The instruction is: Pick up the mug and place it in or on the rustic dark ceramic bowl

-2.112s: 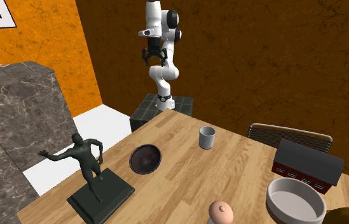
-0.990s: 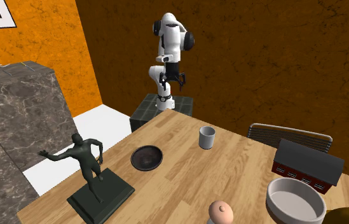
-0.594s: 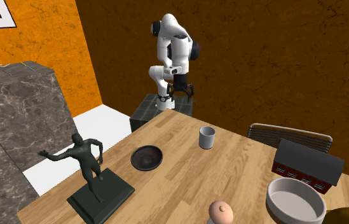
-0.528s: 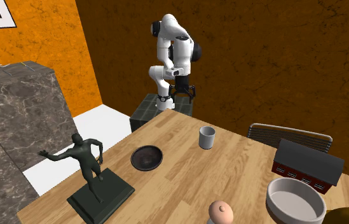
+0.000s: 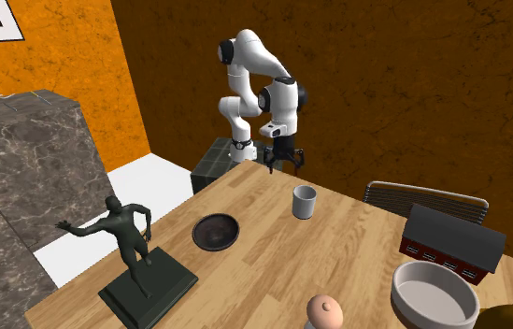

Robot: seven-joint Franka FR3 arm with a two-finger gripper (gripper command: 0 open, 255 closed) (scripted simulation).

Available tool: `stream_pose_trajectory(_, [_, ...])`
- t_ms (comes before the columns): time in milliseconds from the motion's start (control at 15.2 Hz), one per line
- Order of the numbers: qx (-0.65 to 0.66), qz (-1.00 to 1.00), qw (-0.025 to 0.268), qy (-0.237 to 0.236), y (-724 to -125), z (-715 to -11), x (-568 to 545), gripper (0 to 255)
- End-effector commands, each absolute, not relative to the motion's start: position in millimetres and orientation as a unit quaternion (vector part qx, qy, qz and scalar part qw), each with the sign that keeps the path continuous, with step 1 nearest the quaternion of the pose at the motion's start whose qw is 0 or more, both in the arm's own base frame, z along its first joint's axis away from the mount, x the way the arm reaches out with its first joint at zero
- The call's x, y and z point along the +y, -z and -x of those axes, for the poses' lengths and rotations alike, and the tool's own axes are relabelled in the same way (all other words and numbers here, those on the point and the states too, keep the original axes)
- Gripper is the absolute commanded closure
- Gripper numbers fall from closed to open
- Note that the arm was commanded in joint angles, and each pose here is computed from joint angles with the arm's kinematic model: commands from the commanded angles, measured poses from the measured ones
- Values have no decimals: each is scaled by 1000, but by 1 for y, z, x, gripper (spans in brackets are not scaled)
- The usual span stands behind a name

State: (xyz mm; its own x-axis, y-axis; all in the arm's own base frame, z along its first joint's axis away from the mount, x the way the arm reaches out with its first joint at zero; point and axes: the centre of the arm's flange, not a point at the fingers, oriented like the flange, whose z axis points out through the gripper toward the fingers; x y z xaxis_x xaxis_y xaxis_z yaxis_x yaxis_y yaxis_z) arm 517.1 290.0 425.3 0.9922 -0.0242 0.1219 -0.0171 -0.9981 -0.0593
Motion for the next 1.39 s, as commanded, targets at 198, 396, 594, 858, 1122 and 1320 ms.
stream_pose_trajectory(198, [12, 998, 31, 55, -389, -550, 332, 0])
stream_pose_trajectory(396, [12, 998, 32, 55, -376, -554, 336, 0])
stream_pose_trajectory(594, [12, 998, 32, 55, -360, -556, 337, 0])
stream_pose_trajectory(858, [12, 998, 32, 55, -346, -557, 338, 0])
stream_pose_trajectory(1122, [12, 998, 32, 55, -346, -557, 338, 0])
stream_pose_trajectory(1320, [12, 998, 32, 55, -346, -557, 338, 255])
